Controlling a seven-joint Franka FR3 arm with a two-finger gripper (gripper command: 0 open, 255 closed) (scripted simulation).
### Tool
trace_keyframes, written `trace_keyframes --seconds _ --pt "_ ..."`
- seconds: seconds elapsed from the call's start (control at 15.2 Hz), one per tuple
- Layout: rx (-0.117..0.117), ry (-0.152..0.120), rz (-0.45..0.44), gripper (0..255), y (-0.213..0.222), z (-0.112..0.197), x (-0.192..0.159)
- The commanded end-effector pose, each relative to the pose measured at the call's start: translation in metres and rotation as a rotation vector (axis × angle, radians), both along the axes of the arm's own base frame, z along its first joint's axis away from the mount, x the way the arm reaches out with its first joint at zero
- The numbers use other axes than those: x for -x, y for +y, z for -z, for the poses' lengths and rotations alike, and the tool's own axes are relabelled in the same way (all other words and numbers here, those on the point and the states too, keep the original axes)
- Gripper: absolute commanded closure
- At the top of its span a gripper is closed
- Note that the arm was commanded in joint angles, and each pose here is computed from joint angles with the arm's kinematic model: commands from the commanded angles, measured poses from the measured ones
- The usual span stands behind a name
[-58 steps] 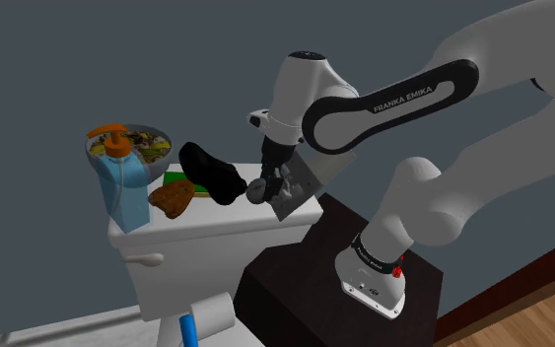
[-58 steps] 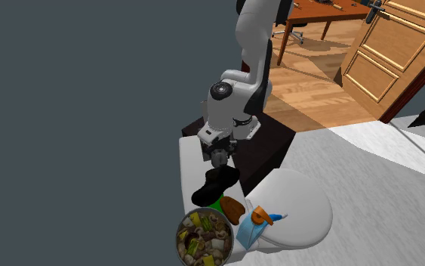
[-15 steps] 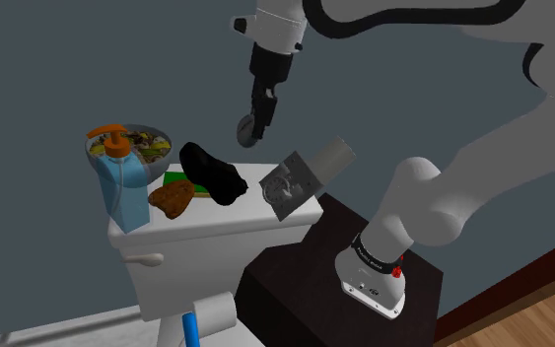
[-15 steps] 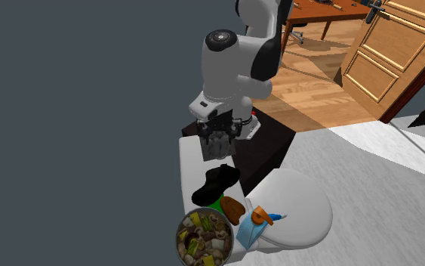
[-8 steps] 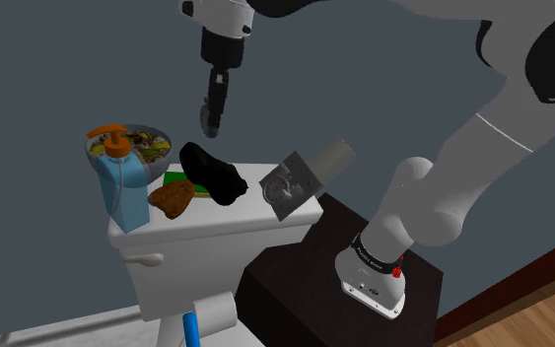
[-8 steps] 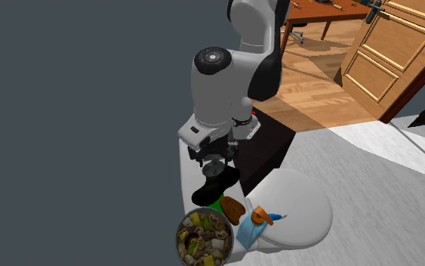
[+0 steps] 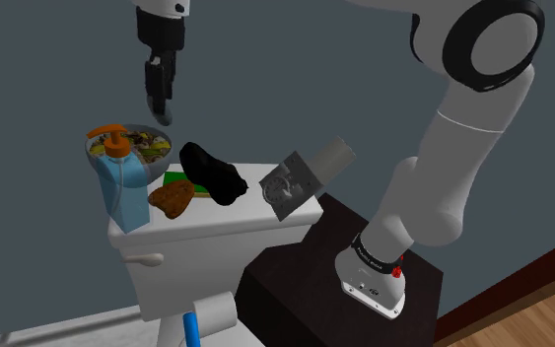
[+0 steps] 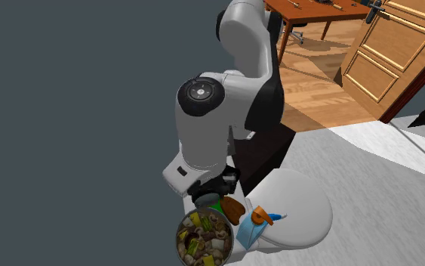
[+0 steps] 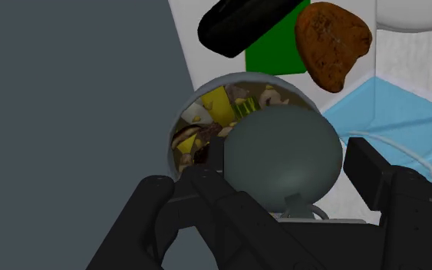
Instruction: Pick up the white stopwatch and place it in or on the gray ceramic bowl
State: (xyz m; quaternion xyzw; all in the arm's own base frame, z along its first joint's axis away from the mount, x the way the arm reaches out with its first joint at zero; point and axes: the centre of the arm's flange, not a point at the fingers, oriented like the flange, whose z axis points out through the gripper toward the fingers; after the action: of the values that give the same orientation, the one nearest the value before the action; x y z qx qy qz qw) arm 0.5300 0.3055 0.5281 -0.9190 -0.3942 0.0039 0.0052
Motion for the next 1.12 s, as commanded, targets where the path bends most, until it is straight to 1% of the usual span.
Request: trace_keyframes --seconds 0.0,0.2,1.06 --pt "0.000 0.000 0.001 255 0.016 -0.001 -0.023" --pt "0.000 0.000 0.001 255 0.037 -0.002 -0.052" --pt "0.000 0.000 0.001 255 0.037 0.067 -0.052"
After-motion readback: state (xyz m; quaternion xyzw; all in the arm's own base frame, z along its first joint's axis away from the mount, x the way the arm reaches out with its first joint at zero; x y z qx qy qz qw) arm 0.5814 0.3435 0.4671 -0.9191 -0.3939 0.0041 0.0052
